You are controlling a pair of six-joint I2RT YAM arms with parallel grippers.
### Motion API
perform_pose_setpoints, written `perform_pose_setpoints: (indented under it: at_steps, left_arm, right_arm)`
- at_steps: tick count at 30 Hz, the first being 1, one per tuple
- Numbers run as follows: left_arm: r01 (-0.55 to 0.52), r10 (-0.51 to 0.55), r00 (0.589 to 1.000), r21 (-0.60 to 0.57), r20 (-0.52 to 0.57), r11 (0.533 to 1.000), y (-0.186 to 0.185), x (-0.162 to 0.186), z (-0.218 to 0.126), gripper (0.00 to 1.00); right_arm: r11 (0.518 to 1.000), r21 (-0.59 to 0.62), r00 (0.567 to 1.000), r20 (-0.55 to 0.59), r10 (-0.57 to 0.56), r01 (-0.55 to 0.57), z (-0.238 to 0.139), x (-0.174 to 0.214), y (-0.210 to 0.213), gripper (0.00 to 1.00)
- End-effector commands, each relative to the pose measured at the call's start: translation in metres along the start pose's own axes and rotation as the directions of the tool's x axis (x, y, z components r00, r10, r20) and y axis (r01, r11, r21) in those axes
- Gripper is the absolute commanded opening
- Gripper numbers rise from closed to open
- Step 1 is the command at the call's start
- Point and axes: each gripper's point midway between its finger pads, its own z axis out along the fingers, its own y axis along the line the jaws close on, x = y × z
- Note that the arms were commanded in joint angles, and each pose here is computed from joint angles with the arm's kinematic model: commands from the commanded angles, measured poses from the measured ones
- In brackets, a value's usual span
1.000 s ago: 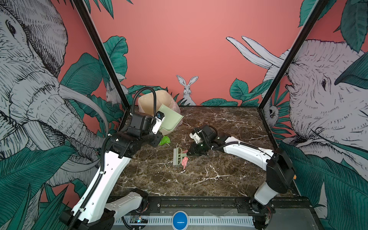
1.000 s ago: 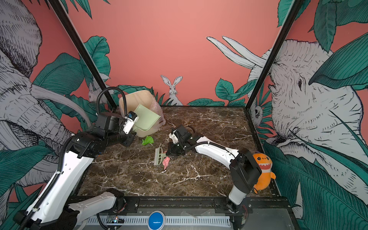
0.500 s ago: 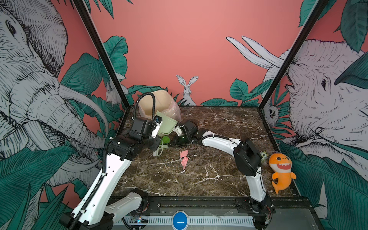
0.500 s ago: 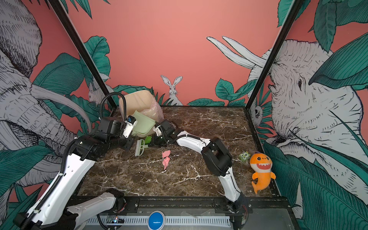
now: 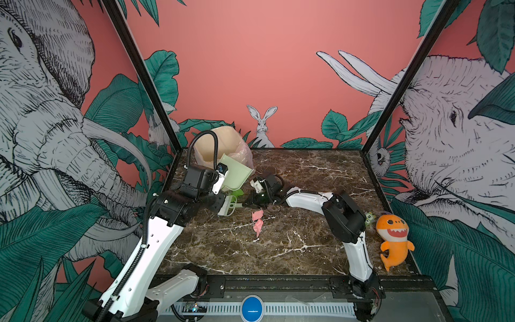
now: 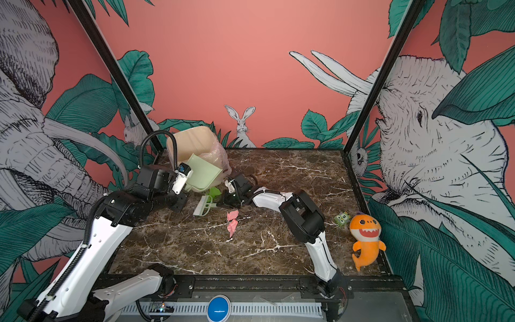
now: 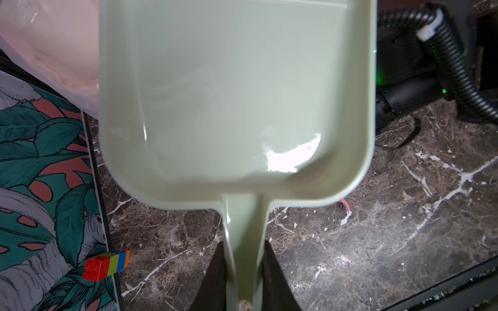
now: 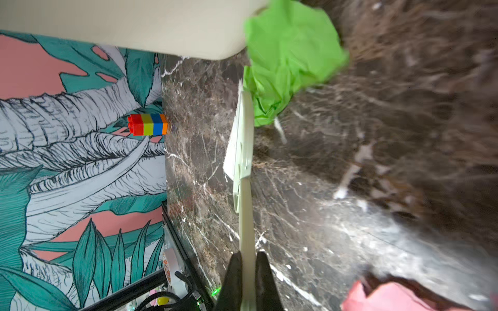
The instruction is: Sweep away the paper scraps from the table
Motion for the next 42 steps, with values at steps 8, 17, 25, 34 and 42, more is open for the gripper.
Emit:
perform_pose_setpoints:
  at_steps: [8, 17, 25, 34, 42]
  left_arm:
    - [0.003, -0.002, 0.999, 0.027, -0.033, 1.0, -0.006, 0.016, -0.001, 0.18]
    - [0.009, -0.002, 0.996, 0.077, -0.091, 0.997, -0.017, 0.034, 0.01, 0.18]
    - [0.102, -0.076, 0.98, 0.137, -0.182, 0.985, -0.036, 0.065, 0.017, 0.18]
    - [0.116, -0.089, 0.974, 0.12, -0.211, 0.986, -0.038, 0.07, 0.012, 0.18]
    - [0.132, -0.103, 0.972, 0.129, -0.211, 0.983, -0.04, 0.07, 0.013, 0.18]
  right_arm:
    - [0.993, 0.073, 0.982, 0.169, 0.079, -0.093, -0.08, -0.003, -0.037, 0.0]
    - [0.983, 0.147, 0.974, 0.213, 0.074, -0.106, -0.143, 0.009, -0.056, 0.0]
    - [0.968, 0.248, 0.987, 0.142, -0.07, 0.033, -0.19, 0.026, -0.034, 0.0]
    - [0.987, 0.082, 0.99, -0.031, -0.136, 0.138, -0.161, 0.061, 0.012, 0.0]
    - [0.986, 0.055, 0.971, -0.191, -0.142, 0.155, -0.114, 0.087, 0.004, 0.0]
